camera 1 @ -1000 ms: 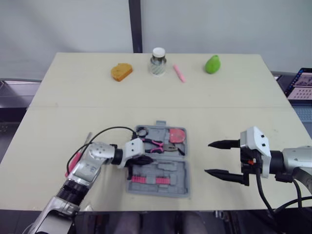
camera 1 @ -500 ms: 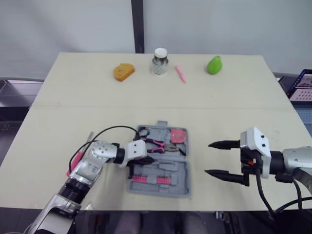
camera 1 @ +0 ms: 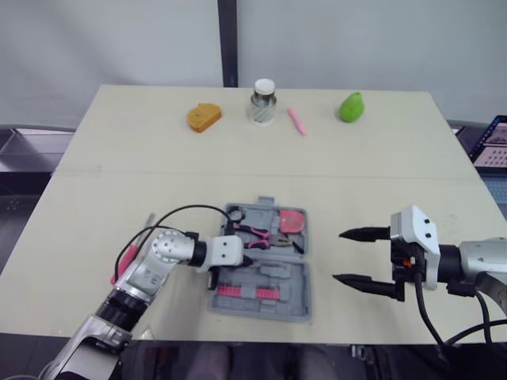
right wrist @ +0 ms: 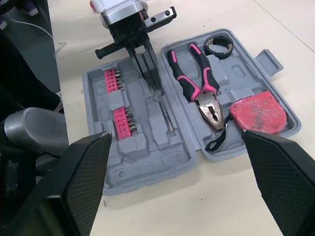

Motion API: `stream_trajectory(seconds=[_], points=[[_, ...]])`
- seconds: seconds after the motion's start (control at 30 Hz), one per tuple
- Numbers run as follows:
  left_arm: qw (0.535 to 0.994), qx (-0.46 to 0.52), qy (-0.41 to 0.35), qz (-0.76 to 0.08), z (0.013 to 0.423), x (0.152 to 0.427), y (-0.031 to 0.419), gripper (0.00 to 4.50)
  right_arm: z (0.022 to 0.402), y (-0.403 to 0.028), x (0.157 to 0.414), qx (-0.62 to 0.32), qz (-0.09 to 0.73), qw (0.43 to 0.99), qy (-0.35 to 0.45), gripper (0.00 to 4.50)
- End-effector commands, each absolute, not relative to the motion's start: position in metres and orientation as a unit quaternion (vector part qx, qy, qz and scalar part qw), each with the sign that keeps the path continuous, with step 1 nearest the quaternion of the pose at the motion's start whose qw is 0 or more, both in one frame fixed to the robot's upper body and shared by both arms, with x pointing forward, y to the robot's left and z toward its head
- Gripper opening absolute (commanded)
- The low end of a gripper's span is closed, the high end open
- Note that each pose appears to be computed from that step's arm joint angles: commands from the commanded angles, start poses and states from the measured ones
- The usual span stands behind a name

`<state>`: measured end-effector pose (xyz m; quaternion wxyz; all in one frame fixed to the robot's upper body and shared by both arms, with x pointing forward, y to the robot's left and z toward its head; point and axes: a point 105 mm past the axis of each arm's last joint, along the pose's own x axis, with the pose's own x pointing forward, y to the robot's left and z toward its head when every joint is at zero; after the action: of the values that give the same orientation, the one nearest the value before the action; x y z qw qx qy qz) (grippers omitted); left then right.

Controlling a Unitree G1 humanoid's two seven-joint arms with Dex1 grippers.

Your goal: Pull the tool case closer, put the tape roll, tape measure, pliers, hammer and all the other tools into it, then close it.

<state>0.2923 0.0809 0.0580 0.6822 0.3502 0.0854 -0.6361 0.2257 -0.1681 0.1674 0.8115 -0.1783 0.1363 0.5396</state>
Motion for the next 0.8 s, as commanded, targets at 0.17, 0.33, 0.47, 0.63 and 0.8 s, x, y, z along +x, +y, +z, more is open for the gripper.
stream_trajectory(seconds=[0.17, 0.33, 0.47, 0.63, 0.8], points=[[0.65, 0.369, 0.169, -0.643, 0.016, 0.28, 0.089, 0.03, 0.178, -0.168, 0.226, -0.201, 0.535, 0.813, 0.115, 4.5], [0.638, 0.386, 0.185, -0.64, 0.01, 0.28, 0.091, 0.03, 0.177, -0.169, 0.226, -0.202, 0.533, 0.813, 0.117, 4.5], [0.646, 0.371, 0.177, -0.643, 0.014, 0.28, 0.088, 0.03, 0.177, -0.169, 0.226, -0.2, 0.531, 0.815, 0.116, 4.5], [0.701, 0.269, 0.152, -0.643, 0.055, 0.284, 0.088, 0.03, 0.178, -0.174, 0.227, -0.179, 0.523, 0.826, 0.109, 4.5], [0.755, 0.153, 0.13, -0.625, 0.119, 0.283, 0.11, 0.03, 0.179, -0.194, 0.231, -0.134, 0.497, 0.851, 0.109, 4.5]])
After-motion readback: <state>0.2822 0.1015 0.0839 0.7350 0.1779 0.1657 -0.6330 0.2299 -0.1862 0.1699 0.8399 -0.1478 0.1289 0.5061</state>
